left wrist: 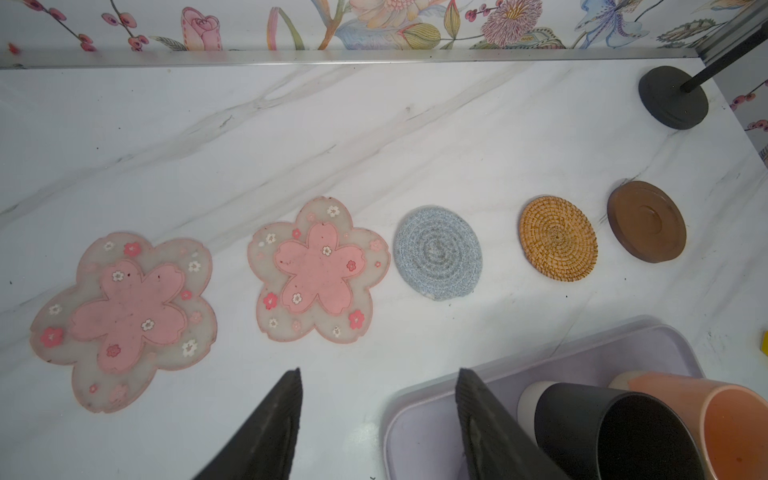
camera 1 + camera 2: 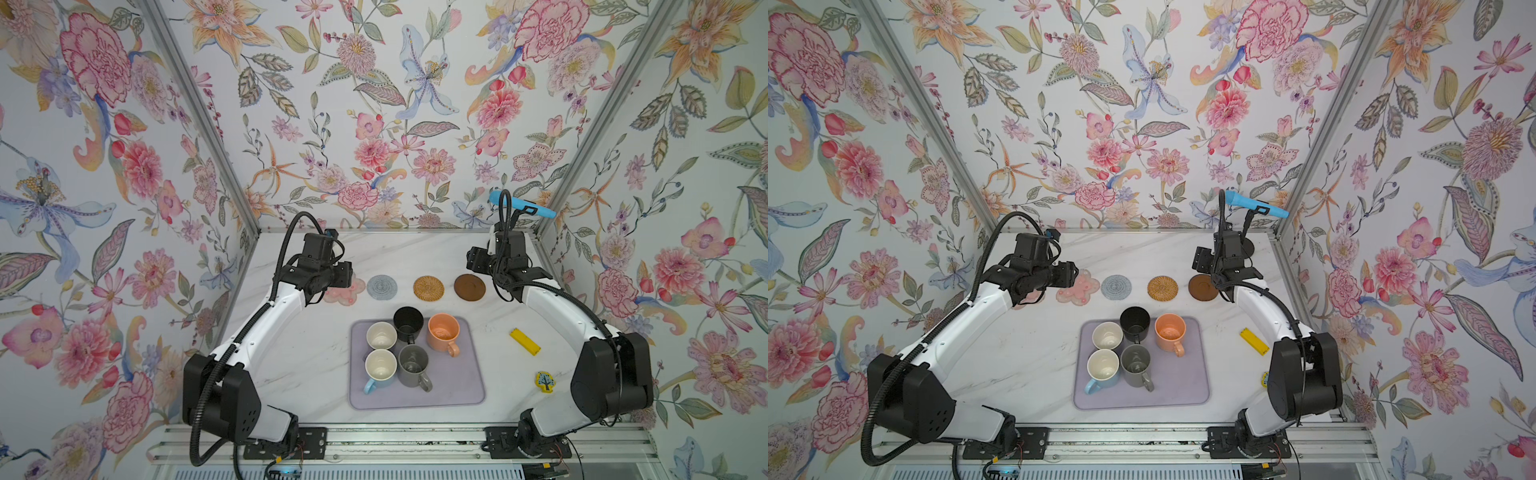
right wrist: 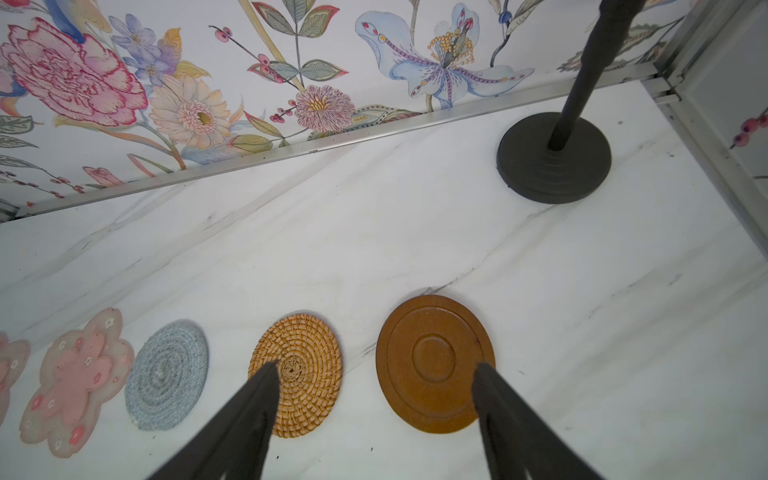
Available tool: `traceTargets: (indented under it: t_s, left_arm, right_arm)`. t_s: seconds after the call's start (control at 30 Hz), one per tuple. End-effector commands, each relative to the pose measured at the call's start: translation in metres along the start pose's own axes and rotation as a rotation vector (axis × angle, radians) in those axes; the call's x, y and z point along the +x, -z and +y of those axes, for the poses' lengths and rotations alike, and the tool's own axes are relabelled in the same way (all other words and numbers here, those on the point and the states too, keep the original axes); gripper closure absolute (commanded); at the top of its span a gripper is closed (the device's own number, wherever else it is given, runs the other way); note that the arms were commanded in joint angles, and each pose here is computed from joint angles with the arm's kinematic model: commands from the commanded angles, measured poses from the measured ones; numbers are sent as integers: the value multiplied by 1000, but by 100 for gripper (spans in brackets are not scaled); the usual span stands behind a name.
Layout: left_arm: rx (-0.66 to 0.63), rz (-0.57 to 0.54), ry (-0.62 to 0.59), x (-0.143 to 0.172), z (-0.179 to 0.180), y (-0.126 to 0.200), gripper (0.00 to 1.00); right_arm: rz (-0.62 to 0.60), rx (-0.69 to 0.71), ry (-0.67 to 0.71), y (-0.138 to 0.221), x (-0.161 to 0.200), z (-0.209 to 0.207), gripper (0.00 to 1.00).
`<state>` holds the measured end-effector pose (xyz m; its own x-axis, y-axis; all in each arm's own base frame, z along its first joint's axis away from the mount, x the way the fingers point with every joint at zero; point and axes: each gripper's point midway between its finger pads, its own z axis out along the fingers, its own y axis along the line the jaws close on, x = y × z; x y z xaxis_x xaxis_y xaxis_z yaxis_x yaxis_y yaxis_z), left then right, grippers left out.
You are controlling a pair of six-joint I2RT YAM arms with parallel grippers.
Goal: Place cups on coasters
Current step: Move the coaster to the top-right of the table, then pick up the cup from the tray.
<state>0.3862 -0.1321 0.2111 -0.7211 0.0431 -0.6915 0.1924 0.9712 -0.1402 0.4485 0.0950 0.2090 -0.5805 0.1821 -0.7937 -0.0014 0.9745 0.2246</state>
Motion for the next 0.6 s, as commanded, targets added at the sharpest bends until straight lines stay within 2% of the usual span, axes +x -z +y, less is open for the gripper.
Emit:
traceTargets:
  t_s: [0.0,0.3,0.43,0.57]
  left_arm:
    - [-46,51,-35,25,6,13,31]
    - [-66,72,-47,68,10,41,19]
    - [-68,41,-15,76,13,48,13]
    - [-64,2,-6,77,14,53,11]
  right_arm:
    - [52,26,60,16,20,-2,24]
    - [-6,8,109,64,19,7,9]
    - [7,-14,103,76,26,10,6]
    - [28,-13,122,85,34,13,6]
